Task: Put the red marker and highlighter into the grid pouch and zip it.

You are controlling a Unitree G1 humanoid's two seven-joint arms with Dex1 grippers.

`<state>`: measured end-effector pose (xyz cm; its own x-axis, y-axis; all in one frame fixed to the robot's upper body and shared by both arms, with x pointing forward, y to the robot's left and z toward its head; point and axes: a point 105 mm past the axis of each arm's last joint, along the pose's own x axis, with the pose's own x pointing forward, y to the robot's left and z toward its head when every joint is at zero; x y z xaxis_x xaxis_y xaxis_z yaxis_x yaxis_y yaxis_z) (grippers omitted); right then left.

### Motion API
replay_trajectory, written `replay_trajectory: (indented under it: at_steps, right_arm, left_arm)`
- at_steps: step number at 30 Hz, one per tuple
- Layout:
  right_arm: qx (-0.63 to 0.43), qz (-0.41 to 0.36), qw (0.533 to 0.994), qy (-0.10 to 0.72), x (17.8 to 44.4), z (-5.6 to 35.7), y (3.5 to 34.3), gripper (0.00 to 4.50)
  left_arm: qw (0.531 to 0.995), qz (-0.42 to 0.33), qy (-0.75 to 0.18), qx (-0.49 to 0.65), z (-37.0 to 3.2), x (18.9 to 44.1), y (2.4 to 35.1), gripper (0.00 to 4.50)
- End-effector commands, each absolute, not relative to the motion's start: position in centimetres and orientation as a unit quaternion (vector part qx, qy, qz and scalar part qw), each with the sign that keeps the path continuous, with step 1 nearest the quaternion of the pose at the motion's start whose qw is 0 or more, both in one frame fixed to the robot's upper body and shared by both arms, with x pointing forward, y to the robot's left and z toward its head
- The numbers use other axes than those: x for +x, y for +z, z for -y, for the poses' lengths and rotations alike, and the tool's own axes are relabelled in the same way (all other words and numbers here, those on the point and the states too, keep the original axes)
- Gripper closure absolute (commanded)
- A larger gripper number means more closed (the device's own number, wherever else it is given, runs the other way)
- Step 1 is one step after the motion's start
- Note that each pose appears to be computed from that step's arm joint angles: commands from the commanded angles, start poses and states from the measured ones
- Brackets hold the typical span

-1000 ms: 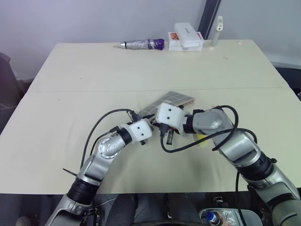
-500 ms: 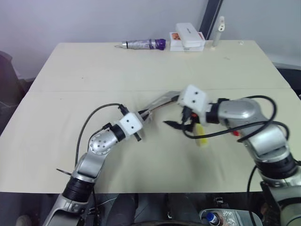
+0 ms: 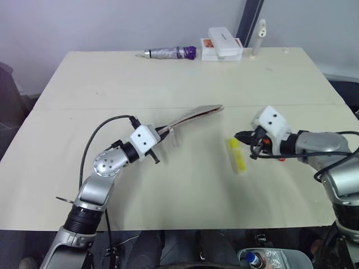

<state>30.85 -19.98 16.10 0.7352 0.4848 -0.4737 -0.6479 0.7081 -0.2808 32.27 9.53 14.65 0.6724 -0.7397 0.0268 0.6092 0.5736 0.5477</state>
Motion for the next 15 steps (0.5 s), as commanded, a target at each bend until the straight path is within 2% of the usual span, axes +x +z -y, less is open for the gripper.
replay_trajectory:
  at_steps: [1, 2, 9, 15]
  right_arm:
    - [-0.172, -0.209, 0.920, 0.284, 30.4, 20.5, 15.4, 2.55]
    - [-0.164, -0.215, 0.920, 0.282, 30.2, 20.4, 15.1, 2.15]
    - [-0.121, -0.263, 0.925, 0.246, 29.2, 20.4, 13.2, 2.15]
    - [-0.142, -0.285, 0.917, 0.241, 28.4, 19.7, 12.5, 2.15]
  left_arm:
    - [0.863, 0.156, -0.383, 0.291, -9.4, 32.4, 15.5, 4.50]
    - [0.861, 0.158, -0.383, 0.295, -9.4, 32.5, 15.4, 4.50]
    - [0.853, 0.176, -0.384, 0.306, -9.0, 32.8, 15.2, 4.50]
    - [0.852, 0.181, -0.385, 0.305, -8.9, 32.8, 15.0, 4.50]
